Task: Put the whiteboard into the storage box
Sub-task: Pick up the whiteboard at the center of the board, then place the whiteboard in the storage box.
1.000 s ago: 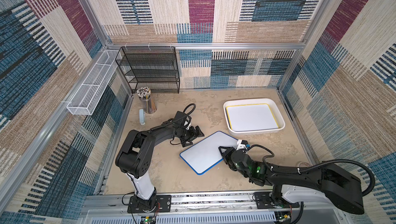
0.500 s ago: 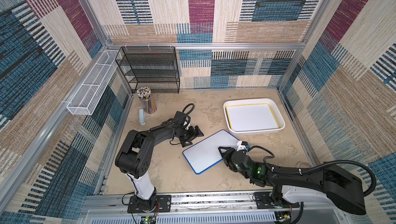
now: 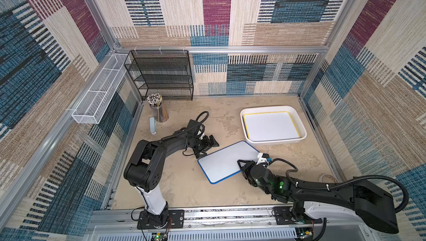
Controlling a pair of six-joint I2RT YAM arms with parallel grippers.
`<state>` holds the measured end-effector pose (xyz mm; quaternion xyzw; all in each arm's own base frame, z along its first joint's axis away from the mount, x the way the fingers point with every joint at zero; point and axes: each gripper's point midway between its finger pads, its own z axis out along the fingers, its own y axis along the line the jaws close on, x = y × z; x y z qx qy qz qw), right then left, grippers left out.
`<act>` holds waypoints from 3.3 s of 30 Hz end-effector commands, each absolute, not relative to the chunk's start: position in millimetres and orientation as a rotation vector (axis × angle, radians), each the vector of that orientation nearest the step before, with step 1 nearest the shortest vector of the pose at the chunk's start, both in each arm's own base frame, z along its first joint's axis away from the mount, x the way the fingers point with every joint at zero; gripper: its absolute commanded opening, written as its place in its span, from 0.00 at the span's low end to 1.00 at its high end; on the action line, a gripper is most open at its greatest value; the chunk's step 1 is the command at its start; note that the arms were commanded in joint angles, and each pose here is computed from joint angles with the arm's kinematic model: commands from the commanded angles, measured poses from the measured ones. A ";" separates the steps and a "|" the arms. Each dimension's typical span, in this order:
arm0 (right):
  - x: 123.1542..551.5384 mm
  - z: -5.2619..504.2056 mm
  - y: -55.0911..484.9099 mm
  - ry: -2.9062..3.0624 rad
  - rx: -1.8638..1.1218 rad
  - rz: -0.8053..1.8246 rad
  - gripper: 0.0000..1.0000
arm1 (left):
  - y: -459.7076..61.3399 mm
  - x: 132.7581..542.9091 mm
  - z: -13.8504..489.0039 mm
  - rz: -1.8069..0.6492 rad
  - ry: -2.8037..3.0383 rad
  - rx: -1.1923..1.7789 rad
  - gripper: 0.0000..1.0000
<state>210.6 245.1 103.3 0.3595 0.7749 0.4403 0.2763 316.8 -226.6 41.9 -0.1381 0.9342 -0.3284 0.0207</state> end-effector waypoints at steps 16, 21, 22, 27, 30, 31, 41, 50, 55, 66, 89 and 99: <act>221.7 141.0 271.8 2.061 0.787 1.174 0.14 | -186.6 300.5 19.7 -0.769 2.999 -0.581 0.97; 220.6 150.8 269.2 2.044 0.699 1.163 0.14 | -184.6 301.2 18.4 -0.761 3.000 -0.588 0.97; 220.5 154.0 267.5 2.039 0.679 1.155 0.14 | -184.1 301.4 18.4 -0.759 2.999 -0.591 0.97; 215.8 166.5 257.7 2.008 0.612 1.165 0.14 | -179.9 304.4 20.4 -0.760 2.989 -0.607 0.97; 213.6 173.8 250.0 1.978 0.610 1.183 0.14 | -175.3 308.3 23.2 -0.762 2.971 -0.627 0.97; 212.9 176.8 247.4 1.967 0.611 1.188 0.15 | -173.5 309.6 24.3 -0.766 2.965 -0.635 0.97; 216.0 217.5 221.1 1.822 0.673 1.211 0.18 | -155.4 323.3 39.0 -0.752 2.889 -0.669 0.97; 226.1 241.4 181.7 1.691 0.812 1.123 0.22 | -155.0 327.1 48.0 -0.756 2.858 -0.645 0.97; 238.0 250.1 160.5 1.638 0.854 1.080 0.23 | -157.4 327.8 52.5 -0.782 2.843 -0.638 0.97; 283.7 252.9 109.5 1.567 0.926 0.905 0.26 | -165.3 325.0 59.7 -0.814 2.827 -0.598 0.96; 345.0 253.2 45.0 1.572 0.885 0.811 0.30 | -169.7 321.6 56.4 -0.852 2.836 -0.612 0.96; 363.4 240.0 37.3 1.600 0.877 0.844 0.31 | -170.4 321.6 55.2 -0.862 2.838 -0.619 0.96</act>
